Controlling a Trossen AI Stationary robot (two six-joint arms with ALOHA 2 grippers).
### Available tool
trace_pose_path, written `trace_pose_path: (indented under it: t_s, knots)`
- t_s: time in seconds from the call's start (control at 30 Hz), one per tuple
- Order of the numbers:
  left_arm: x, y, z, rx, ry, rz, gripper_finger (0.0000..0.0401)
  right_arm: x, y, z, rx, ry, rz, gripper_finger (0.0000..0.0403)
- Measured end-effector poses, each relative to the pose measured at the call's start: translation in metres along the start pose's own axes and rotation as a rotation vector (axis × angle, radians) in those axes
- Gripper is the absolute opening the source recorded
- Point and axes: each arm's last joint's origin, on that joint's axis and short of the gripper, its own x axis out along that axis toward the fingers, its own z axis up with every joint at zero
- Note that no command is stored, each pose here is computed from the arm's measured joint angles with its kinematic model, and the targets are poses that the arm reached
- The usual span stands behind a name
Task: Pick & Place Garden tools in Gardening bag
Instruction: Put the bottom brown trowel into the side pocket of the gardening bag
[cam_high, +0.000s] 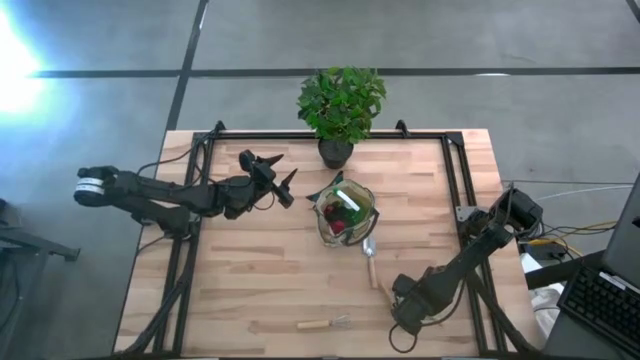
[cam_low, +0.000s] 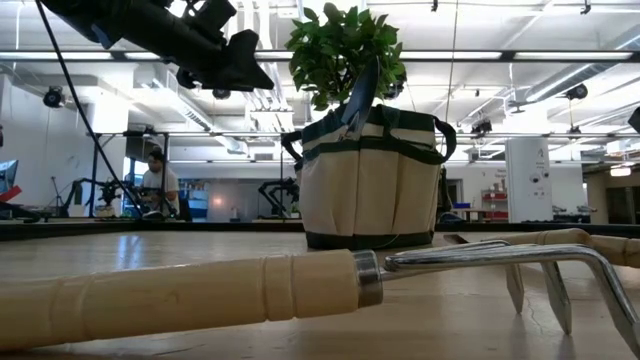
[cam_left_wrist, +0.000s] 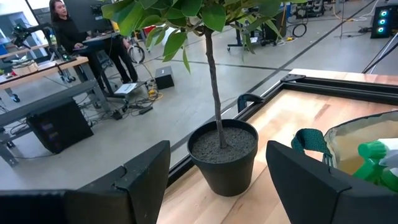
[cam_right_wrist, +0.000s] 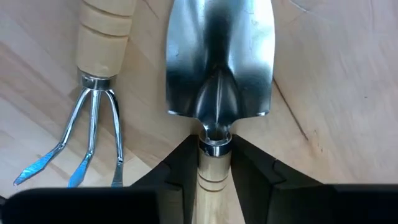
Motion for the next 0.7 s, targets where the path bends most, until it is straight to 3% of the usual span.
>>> trace_pose_path:
  t_s: [0.17, 0.43, 0.7]
  knots:
    - [0.000, 0.000, 0.000, 0.000, 0.000, 0.000, 0.0268, -0.001, -0.001, 0.000, -0.007, -0.002, 0.004, 0.0055]
    - [0.000, 0.000, 0.000, 0.000, 0.000, 0.000, 0.0268, -0.006, -0.005, -0.002, -0.005, -0.002, -0.010, 0.0054]
    - [0.000, 0.000, 0.000, 0.000, 0.000, 0.000, 0.0268, -0.035, -0.023, -0.009, 0.053, -0.021, -0.029, 0.0054]
